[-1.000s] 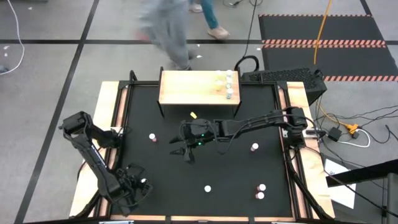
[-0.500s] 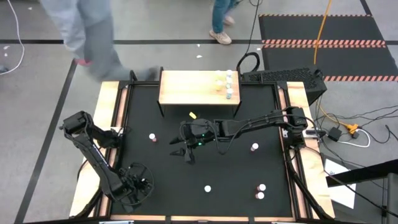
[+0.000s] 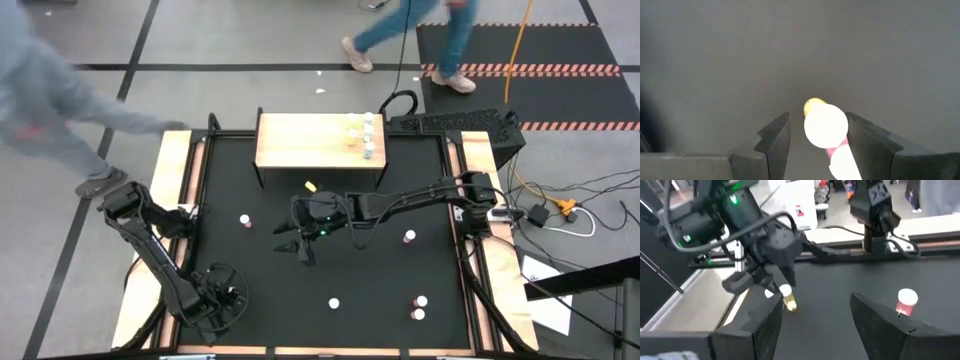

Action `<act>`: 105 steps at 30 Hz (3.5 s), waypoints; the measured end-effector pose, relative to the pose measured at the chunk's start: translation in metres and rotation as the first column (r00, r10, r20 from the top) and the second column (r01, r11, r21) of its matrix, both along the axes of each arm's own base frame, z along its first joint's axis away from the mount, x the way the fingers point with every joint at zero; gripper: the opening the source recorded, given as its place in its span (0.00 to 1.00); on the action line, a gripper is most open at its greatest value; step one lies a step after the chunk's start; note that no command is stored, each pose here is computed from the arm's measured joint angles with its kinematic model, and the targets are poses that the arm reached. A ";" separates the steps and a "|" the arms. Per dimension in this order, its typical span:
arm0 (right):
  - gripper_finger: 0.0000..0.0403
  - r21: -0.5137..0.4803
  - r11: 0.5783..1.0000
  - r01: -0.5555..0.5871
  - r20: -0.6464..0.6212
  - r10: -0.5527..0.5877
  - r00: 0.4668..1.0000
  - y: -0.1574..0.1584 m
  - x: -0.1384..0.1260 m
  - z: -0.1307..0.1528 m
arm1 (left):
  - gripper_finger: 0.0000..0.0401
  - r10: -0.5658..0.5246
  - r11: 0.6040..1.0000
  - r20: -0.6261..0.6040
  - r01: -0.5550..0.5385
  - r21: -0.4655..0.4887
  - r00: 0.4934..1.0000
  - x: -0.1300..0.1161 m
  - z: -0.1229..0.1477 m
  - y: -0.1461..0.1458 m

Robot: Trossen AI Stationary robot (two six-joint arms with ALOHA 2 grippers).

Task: Pick and place medicine bottles onto shelf by color
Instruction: Put the yellow pill bottle on the shelf aligned with the other yellow pill bottles

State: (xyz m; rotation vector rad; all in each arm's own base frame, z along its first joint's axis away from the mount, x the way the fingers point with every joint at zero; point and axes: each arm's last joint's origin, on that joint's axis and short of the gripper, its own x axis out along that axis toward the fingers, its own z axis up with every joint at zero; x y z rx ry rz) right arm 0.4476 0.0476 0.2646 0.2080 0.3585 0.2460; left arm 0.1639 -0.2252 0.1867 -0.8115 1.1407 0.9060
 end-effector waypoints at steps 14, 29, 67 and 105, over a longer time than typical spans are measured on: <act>0.56 0.004 1.000 -0.002 0.009 0.002 1.000 0.002 -0.002 0.005 | 0.26 0.007 1.000 0.001 -0.007 -0.001 1.000 0.001 0.000 0.001; 0.56 0.058 0.997 -0.048 -0.125 0.055 0.991 0.035 -0.013 -0.002 | 0.28 -0.122 0.992 0.180 0.124 -0.001 0.976 0.023 0.052 0.037; 0.56 0.080 0.995 0.064 -0.130 -0.053 0.990 0.037 -0.017 -0.017 | 0.43 -0.094 0.991 -0.121 0.081 -0.111 0.988 0.030 0.004 0.026; 0.56 0.137 0.987 0.088 -0.184 -0.062 0.981 0.015 -0.015 -0.021 | 0.49 -0.811 0.586 0.057 0.809 0.057 0.583 0.054 0.035 0.044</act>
